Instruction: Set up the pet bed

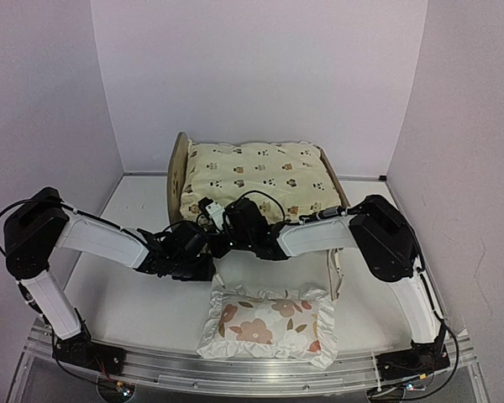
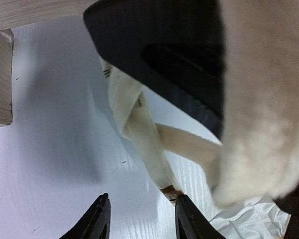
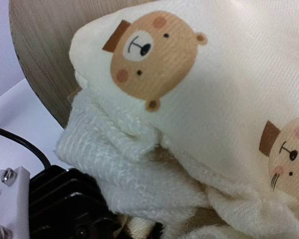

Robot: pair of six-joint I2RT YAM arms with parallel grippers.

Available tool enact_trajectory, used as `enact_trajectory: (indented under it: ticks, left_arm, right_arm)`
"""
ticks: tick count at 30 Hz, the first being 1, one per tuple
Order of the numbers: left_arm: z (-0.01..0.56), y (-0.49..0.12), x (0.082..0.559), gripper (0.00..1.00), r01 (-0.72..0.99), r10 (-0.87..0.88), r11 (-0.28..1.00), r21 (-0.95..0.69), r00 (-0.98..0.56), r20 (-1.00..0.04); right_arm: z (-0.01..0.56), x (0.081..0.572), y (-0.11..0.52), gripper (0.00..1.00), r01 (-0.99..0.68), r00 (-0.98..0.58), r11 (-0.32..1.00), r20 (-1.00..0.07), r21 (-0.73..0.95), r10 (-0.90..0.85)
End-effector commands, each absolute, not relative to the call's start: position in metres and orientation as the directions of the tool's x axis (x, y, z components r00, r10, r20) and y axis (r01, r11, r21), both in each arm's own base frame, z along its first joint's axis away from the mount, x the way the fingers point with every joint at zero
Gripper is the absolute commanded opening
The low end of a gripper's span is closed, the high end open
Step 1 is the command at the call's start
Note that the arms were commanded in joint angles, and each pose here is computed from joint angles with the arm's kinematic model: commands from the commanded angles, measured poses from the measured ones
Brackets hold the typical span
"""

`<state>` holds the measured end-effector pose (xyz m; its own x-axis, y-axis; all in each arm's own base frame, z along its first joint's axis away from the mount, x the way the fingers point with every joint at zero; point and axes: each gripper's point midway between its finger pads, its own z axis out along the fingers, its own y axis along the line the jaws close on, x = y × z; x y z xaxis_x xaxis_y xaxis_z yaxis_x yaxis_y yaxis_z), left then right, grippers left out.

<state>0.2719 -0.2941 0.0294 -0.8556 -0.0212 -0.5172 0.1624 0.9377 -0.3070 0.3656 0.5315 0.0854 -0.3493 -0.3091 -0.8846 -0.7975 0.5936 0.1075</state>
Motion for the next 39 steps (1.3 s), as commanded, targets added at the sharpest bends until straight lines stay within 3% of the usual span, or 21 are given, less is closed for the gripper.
enact_trajectory:
  ticks: [1,5,17,36,39]
  left_arm:
    - [0.052,-0.312,0.289,0.47,0.154,-0.120,0.901,-0.406,-0.810,-0.574]
    - [0.057,-0.311,0.286,0.60,0.152,-0.164,0.875,-0.461,-0.801,-0.575]
    - [0.067,-0.312,0.279,0.65,0.169,-0.258,0.799,-0.577,-0.771,-0.583]
    - [0.043,-0.324,0.295,0.35,0.143,-0.289,0.801,-0.581,-0.758,-0.584]
    - [0.046,-0.324,0.295,0.24,0.153,-0.297,0.791,-0.593,-0.751,-0.590]
  right_arm:
    - [0.105,0.383,0.526,0.00,-0.756,-0.368,0.641,-0.896,0.132,-0.250]
    - [0.106,0.383,0.526,0.00,-0.754,-0.370,0.643,-0.896,0.134,-0.247]
    - [0.107,0.384,0.528,0.00,-0.749,-0.383,0.644,-0.895,0.155,-0.231]
    - [0.109,0.383,0.529,0.00,-0.741,-0.405,0.645,-0.890,0.185,-0.210]
    - [0.109,0.383,0.529,0.00,-0.741,-0.409,0.645,-0.888,0.189,-0.209]
